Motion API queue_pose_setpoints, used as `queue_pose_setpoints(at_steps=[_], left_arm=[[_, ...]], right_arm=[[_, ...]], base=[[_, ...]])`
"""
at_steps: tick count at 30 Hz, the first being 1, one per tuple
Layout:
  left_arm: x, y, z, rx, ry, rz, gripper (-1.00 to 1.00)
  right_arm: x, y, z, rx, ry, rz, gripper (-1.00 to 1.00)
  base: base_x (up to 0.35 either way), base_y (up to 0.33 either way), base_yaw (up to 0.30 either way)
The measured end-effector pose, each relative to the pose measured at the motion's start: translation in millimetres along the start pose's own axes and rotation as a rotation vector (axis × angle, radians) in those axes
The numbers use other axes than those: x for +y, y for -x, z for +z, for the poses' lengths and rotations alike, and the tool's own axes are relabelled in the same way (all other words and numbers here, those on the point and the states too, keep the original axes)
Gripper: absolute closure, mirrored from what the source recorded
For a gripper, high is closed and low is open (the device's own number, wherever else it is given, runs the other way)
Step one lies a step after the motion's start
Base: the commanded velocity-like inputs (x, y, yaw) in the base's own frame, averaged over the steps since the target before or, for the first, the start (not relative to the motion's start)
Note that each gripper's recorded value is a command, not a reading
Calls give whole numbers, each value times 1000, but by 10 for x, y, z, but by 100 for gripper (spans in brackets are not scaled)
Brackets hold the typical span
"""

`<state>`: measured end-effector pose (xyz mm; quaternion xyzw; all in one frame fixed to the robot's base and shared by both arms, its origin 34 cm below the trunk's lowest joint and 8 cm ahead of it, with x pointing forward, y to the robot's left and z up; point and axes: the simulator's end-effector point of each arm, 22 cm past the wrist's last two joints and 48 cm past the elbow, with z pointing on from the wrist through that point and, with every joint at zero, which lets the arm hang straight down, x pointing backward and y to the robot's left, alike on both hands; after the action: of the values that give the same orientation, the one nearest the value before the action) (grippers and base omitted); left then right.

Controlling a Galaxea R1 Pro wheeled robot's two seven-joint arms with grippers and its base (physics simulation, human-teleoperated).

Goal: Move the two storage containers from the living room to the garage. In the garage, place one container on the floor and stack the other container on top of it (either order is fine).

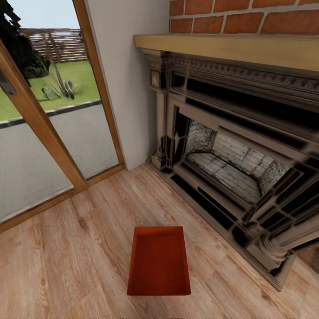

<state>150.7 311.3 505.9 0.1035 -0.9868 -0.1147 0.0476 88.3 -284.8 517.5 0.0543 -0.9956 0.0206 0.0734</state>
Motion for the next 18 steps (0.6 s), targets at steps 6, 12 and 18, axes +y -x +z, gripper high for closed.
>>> queue_pose_setpoints(at_steps=[6,12,18], left_arm=[[7,-38,6,9,2,2,-100],[14,-74,11,18,4,4,-100],[22,-111,16,27,6,6,-100]], right_arm=[[13,-36,0,9,2,0,-100],[4,-76,0,20,-4,-3,-100],[5,-116,0,31,-4,-5,-100]], base=[[0,0,0],[0,0,0],[0,0,0]])
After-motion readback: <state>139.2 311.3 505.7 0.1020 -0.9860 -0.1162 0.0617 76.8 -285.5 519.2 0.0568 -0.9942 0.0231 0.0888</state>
